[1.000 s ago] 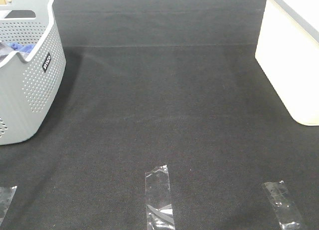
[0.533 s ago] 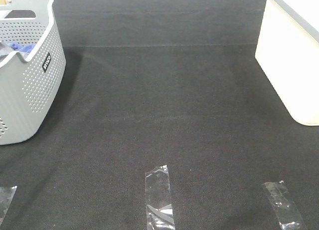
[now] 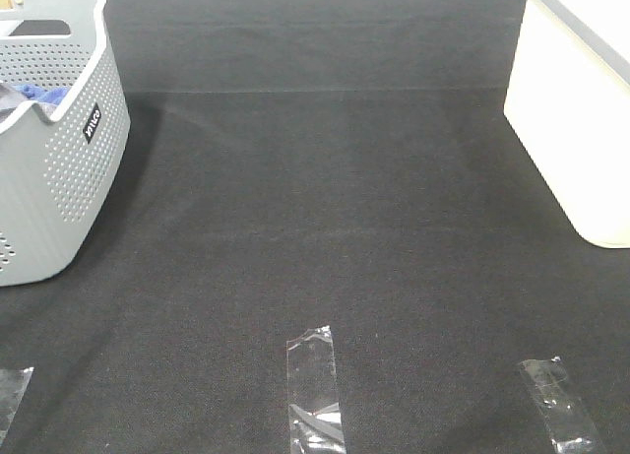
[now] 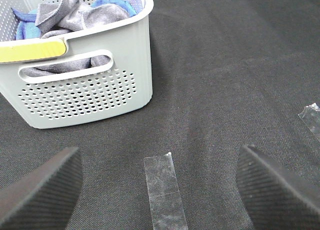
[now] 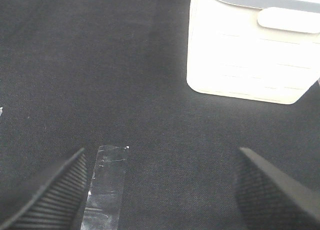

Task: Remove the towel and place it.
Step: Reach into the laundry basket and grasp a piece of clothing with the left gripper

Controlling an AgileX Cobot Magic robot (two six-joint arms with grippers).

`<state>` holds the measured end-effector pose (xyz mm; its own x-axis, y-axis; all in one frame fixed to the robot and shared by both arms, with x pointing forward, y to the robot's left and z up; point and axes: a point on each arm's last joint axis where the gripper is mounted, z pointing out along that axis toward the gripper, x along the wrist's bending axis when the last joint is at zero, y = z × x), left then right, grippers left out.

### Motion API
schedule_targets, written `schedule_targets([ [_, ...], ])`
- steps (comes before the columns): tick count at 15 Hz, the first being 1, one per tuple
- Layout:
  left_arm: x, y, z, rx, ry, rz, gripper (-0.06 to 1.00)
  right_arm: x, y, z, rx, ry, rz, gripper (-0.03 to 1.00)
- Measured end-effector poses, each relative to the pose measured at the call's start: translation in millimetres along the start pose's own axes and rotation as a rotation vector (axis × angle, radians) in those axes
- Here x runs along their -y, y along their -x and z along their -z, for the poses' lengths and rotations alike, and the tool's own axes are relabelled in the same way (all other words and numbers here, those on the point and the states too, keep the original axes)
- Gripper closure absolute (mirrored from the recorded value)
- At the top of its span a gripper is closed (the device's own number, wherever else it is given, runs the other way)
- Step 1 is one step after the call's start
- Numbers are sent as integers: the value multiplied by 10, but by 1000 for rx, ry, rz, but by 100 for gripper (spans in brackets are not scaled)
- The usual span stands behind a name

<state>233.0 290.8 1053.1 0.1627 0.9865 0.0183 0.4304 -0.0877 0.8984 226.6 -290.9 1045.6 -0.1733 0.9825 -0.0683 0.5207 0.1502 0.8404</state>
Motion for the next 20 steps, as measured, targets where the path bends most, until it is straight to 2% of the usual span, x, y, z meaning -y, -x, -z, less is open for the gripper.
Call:
schedule_targets([
  [20,0,0,0,0,0,0,14,0,0,0,0,0,0,21],
])
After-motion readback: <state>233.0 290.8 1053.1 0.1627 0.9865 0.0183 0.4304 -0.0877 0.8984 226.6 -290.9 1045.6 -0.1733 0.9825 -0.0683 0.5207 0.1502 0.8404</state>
